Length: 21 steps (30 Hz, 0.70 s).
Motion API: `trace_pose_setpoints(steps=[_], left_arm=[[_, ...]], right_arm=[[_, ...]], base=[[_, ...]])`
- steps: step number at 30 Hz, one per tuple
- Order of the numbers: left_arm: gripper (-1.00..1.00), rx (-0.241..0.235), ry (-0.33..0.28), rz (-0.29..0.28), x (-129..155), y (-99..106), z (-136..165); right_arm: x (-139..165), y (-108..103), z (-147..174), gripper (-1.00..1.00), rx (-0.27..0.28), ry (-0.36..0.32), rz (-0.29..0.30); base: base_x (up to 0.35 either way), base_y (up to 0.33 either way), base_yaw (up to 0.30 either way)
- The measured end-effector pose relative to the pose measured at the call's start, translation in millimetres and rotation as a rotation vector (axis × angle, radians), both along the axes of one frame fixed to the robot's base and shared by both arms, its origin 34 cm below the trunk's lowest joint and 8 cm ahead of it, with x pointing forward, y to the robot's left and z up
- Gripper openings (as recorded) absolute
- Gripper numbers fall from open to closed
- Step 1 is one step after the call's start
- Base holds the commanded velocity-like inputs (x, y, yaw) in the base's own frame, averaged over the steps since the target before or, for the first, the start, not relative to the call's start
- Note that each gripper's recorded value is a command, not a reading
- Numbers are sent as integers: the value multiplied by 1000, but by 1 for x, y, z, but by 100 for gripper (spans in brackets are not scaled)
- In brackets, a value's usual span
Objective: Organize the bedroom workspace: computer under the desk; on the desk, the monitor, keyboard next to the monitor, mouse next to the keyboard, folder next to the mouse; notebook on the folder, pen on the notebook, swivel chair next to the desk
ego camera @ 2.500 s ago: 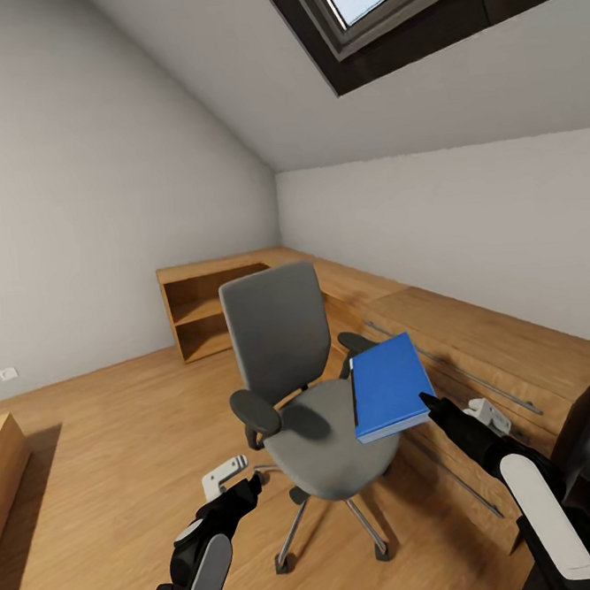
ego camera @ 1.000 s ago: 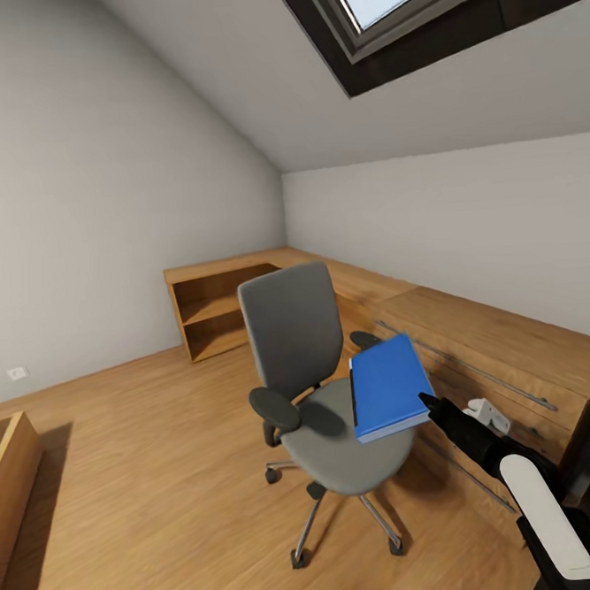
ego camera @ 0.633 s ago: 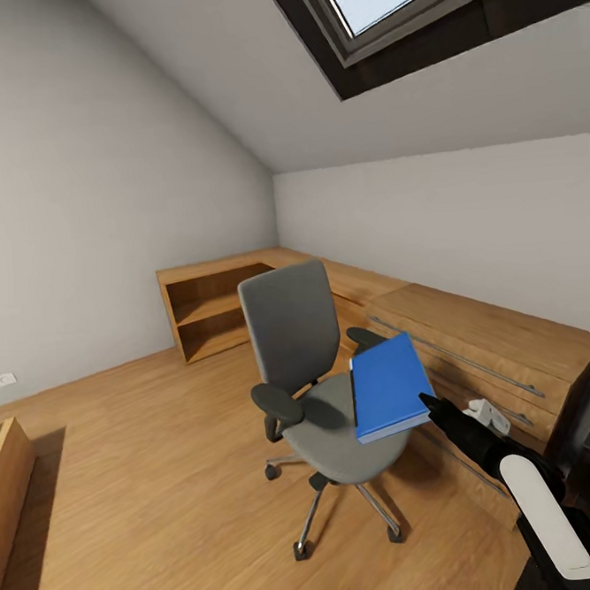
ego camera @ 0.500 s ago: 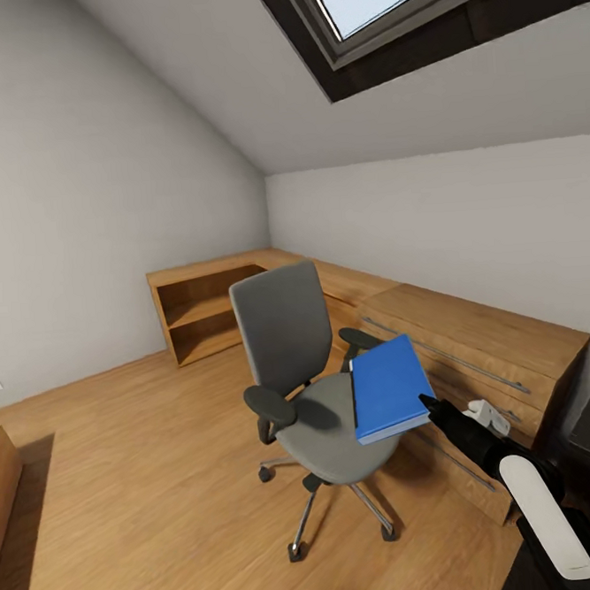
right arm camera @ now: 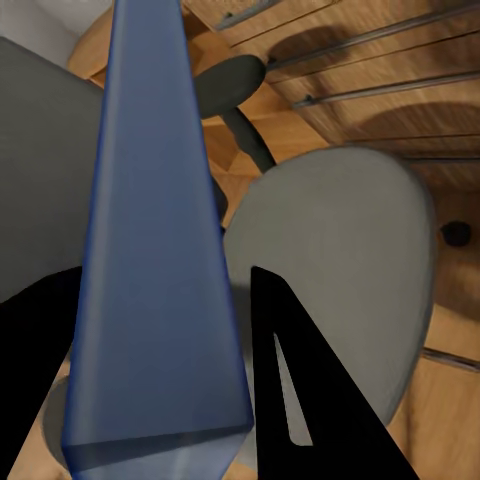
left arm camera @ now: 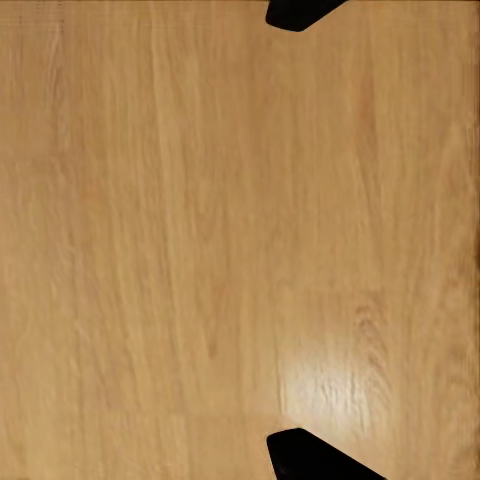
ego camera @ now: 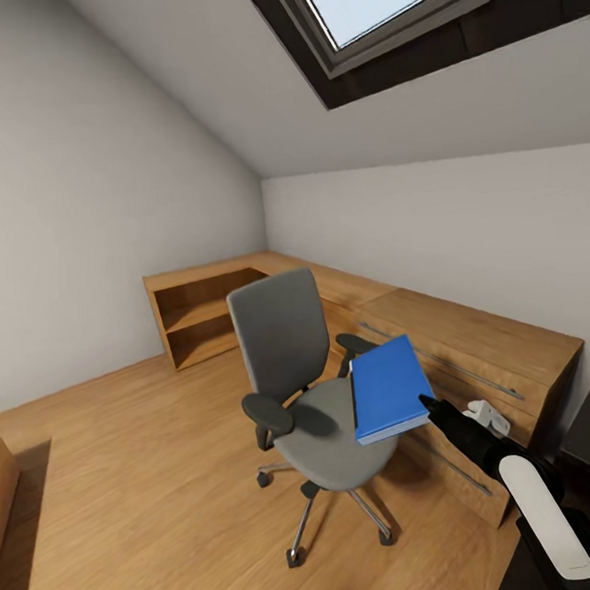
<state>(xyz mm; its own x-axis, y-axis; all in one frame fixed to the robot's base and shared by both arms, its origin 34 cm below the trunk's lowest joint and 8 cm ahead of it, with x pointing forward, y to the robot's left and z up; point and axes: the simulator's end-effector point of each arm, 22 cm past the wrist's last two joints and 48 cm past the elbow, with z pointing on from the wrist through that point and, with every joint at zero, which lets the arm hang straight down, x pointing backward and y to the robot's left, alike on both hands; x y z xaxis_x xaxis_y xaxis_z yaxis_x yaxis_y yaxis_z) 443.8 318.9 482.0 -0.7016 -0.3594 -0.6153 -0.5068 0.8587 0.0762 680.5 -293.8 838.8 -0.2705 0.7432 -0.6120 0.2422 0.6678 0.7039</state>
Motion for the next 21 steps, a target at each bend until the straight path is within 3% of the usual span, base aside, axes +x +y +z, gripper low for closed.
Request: trace_pose_setpoints(steps=[12,21], left_arm=[[100,0,48,10,-16,1,10],[100,6,41,16,-16,2,26]], right_arm=[[2,1,23,-100,1,-2,2],[4,0,39,-100,-1,-2,1]], base=[[0,0,-6],[-119,0,-203]])
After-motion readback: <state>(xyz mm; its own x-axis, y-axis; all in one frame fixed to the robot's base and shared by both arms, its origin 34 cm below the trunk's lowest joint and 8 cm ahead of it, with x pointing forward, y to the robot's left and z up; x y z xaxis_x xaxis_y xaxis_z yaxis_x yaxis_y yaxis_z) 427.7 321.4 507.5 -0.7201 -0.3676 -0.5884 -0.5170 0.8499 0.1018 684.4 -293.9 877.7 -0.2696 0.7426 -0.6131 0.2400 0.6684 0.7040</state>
